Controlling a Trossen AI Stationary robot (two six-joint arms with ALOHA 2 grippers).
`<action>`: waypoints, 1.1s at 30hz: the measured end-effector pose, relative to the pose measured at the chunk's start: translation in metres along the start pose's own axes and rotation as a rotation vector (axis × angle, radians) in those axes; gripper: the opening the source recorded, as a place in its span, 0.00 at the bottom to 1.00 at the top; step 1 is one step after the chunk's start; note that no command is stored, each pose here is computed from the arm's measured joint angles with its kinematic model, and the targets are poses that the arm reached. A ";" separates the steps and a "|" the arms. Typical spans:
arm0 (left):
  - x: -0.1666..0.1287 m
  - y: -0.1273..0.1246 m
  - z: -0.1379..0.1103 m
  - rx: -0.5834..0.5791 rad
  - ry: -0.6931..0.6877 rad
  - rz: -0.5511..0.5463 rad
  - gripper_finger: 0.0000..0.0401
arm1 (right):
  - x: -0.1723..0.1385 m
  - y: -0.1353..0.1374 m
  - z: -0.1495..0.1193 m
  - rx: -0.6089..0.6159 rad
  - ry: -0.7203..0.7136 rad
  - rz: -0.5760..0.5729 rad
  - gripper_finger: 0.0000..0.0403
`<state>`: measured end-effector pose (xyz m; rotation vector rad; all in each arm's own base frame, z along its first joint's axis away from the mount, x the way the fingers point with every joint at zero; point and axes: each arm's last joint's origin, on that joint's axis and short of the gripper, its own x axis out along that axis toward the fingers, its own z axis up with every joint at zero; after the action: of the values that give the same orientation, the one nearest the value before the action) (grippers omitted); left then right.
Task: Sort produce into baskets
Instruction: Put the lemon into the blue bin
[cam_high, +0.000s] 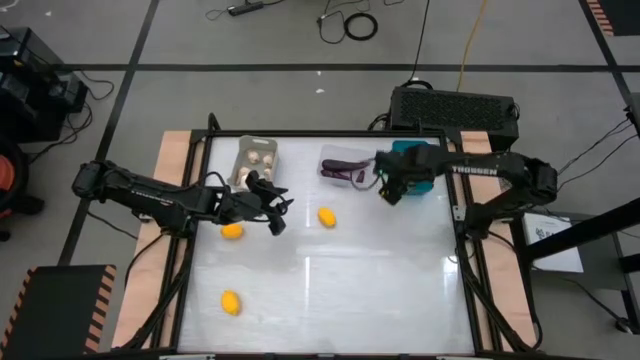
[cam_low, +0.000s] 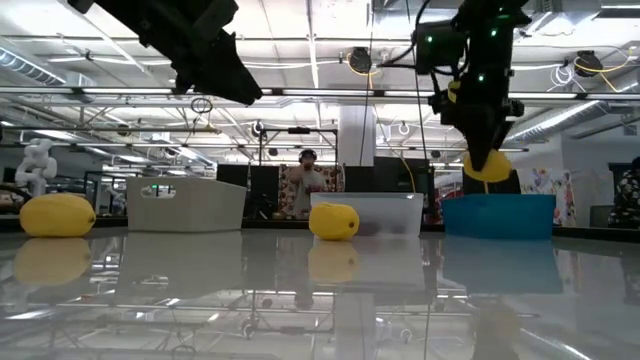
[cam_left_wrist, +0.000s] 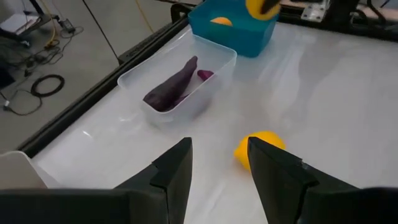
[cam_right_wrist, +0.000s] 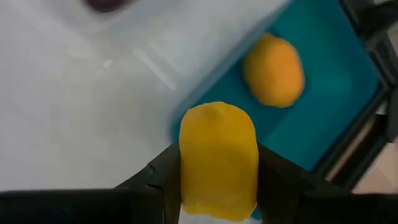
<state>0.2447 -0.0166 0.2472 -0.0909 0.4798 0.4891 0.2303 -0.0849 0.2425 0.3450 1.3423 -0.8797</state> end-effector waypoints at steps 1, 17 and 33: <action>0.000 0.000 0.000 0.015 0.001 0.000 0.41 | 0.003 -0.007 0.003 0.013 0.009 -0.008 0.37; -0.031 0.028 -0.012 -0.122 0.065 0.285 0.41 | 0.025 -0.068 0.023 0.151 0.049 -0.045 0.48; -0.050 0.019 -0.016 -0.273 0.064 0.175 0.41 | 0.011 -0.068 0.032 0.137 0.060 0.187 0.72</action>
<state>0.1905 -0.0247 0.2571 -0.3294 0.4839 0.7241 0.2031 -0.1546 0.2572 0.5980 1.2847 -0.8109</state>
